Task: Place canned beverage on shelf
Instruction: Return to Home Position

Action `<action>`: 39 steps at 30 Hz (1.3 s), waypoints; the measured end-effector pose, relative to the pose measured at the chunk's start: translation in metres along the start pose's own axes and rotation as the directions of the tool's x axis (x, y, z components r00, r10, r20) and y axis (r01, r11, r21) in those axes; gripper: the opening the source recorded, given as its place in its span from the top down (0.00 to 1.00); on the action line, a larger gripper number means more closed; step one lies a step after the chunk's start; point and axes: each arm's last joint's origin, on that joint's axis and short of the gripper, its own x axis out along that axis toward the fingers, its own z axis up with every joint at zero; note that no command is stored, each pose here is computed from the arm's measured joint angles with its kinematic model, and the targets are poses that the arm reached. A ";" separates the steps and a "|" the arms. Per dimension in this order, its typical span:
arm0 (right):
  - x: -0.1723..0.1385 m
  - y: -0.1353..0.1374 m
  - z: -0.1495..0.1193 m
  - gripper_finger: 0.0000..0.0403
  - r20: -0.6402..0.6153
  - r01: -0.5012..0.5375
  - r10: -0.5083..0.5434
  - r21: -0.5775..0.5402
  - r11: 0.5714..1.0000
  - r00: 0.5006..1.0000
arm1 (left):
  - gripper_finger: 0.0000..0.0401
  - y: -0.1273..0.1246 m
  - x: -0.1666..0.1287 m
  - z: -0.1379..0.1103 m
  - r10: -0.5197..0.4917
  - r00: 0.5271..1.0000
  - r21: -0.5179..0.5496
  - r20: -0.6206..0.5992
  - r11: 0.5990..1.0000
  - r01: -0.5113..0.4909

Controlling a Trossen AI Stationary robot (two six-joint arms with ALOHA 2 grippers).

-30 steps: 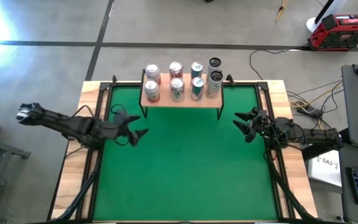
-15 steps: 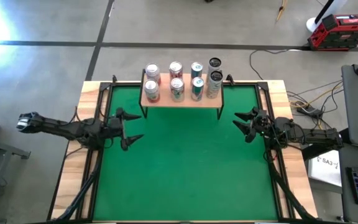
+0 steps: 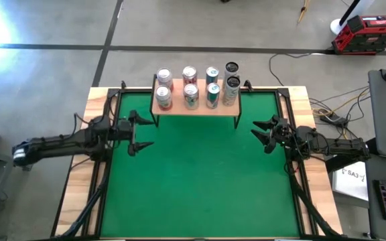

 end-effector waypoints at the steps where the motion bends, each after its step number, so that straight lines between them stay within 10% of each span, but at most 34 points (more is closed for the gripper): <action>1: 0.000 0.000 0.000 0.41 0.000 0.000 0.000 0.000 1.000 1.000 | 0.00 0.002 0.000 0.000 -0.016 1.000 0.009 -0.001 1.000 0.016; 16: 0.000 0.000 0.000 0.41 0.000 0.000 0.000 0.000 1.000 1.000 | 0.00 0.014 -0.006 -0.022 -0.061 0.991 0.095 0.120 0.994 0.050; 39: 0.000 0.000 0.000 0.41 0.000 0.000 0.000 0.000 1.000 1.000 | 0.00 0.021 -0.008 -0.022 0.181 0.966 0.034 0.183 0.981 -0.190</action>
